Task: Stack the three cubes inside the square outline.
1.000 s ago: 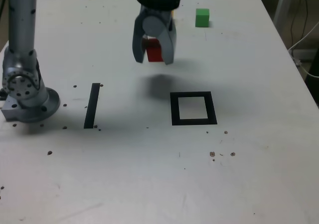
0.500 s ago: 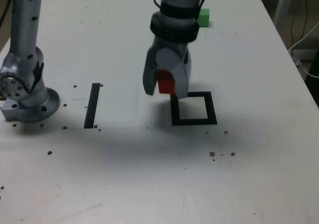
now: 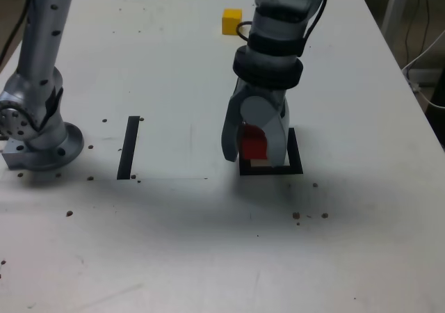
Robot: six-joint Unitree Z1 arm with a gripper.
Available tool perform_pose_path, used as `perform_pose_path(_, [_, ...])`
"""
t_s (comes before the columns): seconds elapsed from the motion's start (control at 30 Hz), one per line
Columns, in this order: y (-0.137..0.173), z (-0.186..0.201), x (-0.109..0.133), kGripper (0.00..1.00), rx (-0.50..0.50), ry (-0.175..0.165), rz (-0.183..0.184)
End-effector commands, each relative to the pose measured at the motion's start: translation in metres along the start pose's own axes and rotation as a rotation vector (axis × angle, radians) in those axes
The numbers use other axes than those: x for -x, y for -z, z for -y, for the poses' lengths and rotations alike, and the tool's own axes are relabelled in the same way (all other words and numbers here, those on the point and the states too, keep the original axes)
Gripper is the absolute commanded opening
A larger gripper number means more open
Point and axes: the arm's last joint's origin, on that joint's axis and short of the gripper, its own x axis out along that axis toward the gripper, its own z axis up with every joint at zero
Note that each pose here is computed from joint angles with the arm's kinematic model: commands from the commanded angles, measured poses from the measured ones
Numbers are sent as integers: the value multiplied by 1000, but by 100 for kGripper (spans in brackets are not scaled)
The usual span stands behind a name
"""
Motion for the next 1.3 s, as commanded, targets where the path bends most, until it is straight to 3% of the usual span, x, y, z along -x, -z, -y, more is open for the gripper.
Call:
perform_pose_path(0.0, [-4,-2,-3,29,7,2,-1])
perform_pose_path(0.9, [-13,-30,-11,31,54,-10,-3])
perform_pose_path(1.0, [-13,-33,-13,46,54,-8,-7])
perform_pose_path(1.17, [-13,-36,-15,87,43,2,-8])
perform_pose_path(1.27, [-13,-36,-16,96,40,5,-9])
